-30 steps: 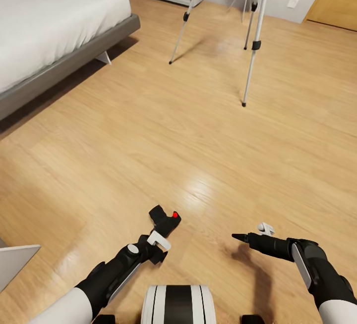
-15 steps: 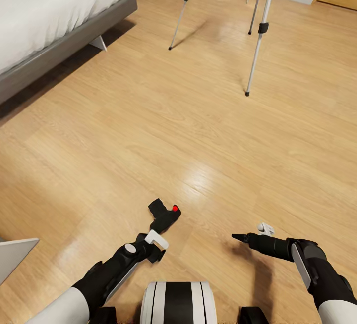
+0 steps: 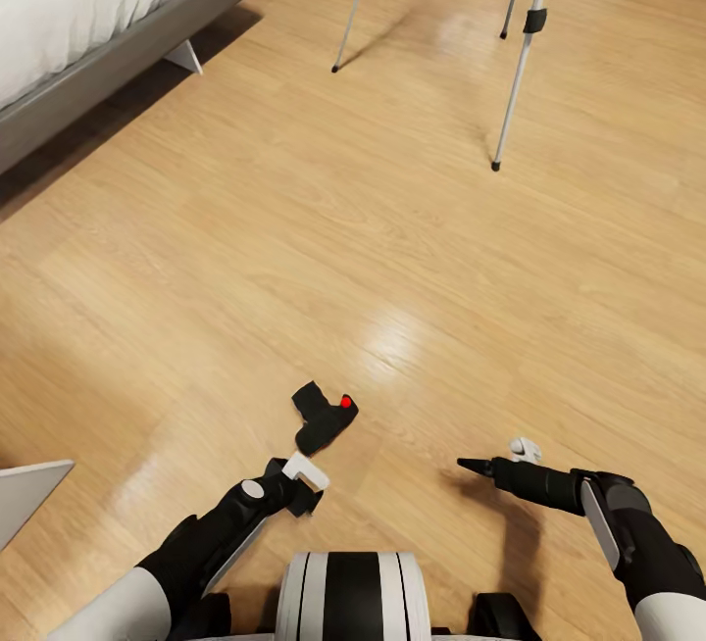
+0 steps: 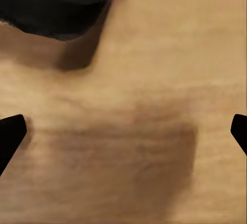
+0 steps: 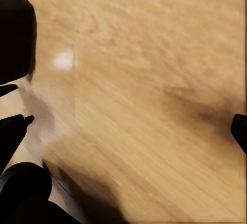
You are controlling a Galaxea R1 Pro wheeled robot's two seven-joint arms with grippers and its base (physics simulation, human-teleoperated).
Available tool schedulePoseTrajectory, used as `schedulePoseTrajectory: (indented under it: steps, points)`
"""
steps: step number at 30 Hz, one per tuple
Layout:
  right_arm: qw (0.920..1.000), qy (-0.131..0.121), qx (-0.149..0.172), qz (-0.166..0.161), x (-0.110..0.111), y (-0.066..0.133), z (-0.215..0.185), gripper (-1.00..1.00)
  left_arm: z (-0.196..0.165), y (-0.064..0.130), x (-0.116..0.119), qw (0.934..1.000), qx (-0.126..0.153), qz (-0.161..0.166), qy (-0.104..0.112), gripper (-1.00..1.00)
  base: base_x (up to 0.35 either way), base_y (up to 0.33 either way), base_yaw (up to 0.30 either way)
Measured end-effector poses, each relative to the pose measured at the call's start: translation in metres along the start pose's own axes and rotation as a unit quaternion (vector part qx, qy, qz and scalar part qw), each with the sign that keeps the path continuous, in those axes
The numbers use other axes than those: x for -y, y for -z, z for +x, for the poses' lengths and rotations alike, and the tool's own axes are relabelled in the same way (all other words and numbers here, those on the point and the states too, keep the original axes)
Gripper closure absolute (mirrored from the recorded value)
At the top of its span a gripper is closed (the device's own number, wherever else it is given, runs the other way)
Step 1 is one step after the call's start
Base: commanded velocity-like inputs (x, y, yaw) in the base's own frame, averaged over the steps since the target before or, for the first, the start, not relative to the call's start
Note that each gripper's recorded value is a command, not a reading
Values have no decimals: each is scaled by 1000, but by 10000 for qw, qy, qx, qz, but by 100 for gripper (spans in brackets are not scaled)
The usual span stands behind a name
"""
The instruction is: Attach the digital camera to the camera tripod in the bedroom.
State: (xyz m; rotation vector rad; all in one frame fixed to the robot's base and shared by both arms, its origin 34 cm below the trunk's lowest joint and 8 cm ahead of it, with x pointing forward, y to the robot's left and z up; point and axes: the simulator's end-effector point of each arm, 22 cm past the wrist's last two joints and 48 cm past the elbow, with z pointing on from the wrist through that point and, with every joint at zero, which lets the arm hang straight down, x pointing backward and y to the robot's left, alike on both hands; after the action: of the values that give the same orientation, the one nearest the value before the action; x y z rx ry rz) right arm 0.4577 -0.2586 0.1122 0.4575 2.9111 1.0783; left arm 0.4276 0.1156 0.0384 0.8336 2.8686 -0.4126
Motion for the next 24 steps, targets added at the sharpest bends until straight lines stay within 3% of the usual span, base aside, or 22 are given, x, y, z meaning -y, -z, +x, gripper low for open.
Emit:
schedulePoseTrajectory:
  steps: [7, 11, 24]
  points:
    - [9999, 17, 53, -160, -9, -6, 1, -100, -16, 7, -18, 9993, 311, -118, -172, -100, 0, 0, 0]
    - [9999, -21, 63, -87, -8, -5, -2, -100, -14, 10, -27, 9986, 246, -273, -375, -100, 0, 0, 0]
    - [10000, -42, 51, 22, -5, -5, -2, -100, -22, 22, -45, 9972, 285, -456, -525, -100, 0, 0, 0]
